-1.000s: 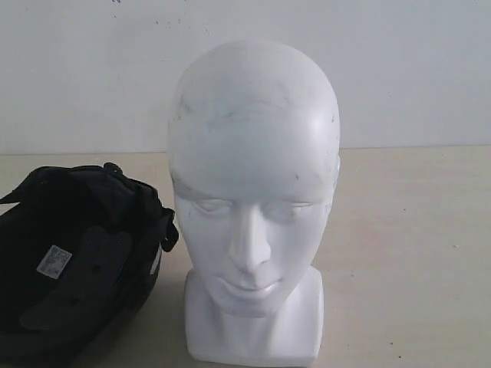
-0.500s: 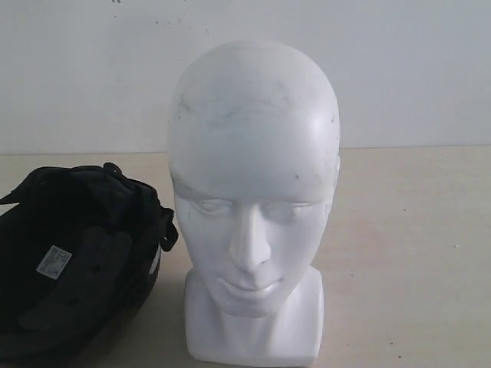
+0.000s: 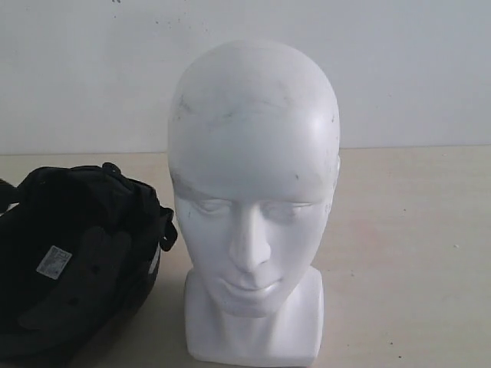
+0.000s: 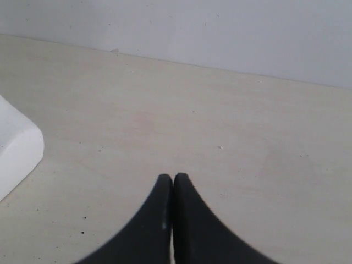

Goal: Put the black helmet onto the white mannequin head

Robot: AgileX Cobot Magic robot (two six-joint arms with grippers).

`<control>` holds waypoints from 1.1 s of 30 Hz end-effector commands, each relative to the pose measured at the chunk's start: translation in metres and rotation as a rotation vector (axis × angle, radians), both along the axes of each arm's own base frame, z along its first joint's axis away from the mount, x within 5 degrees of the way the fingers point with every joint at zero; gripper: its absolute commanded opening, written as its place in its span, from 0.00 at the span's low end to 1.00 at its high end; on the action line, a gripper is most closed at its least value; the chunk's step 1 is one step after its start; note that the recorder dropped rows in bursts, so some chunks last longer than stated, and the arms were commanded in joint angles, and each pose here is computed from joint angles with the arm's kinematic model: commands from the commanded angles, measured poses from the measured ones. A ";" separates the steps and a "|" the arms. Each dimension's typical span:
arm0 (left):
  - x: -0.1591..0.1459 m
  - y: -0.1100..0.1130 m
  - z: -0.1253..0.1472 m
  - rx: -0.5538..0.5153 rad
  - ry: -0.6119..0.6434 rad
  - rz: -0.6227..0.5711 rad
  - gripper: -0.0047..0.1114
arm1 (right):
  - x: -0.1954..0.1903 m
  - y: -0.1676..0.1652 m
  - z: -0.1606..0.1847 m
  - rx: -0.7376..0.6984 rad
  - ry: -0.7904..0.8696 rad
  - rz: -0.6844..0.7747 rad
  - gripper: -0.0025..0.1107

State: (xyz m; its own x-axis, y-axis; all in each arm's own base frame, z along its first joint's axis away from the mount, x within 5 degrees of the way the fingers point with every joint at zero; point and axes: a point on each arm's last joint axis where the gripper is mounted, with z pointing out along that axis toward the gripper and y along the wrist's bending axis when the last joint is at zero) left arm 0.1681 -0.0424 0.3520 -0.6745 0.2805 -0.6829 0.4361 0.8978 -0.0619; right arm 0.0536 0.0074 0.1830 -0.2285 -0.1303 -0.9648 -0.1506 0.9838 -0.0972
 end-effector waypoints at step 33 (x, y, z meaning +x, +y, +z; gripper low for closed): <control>0.094 -0.076 -0.115 0.201 0.321 0.023 0.67 | 0.000 0.000 0.001 -0.004 -0.012 0.004 0.02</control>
State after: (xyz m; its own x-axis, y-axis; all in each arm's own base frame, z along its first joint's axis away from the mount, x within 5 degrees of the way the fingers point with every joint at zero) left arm 0.2527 -0.1156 0.2454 -0.8668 0.3438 -0.3611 0.3855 0.9214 -0.0483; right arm 0.0536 0.0074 0.1830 -0.2285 -0.1303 -0.9648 -0.1506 0.9838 -0.0972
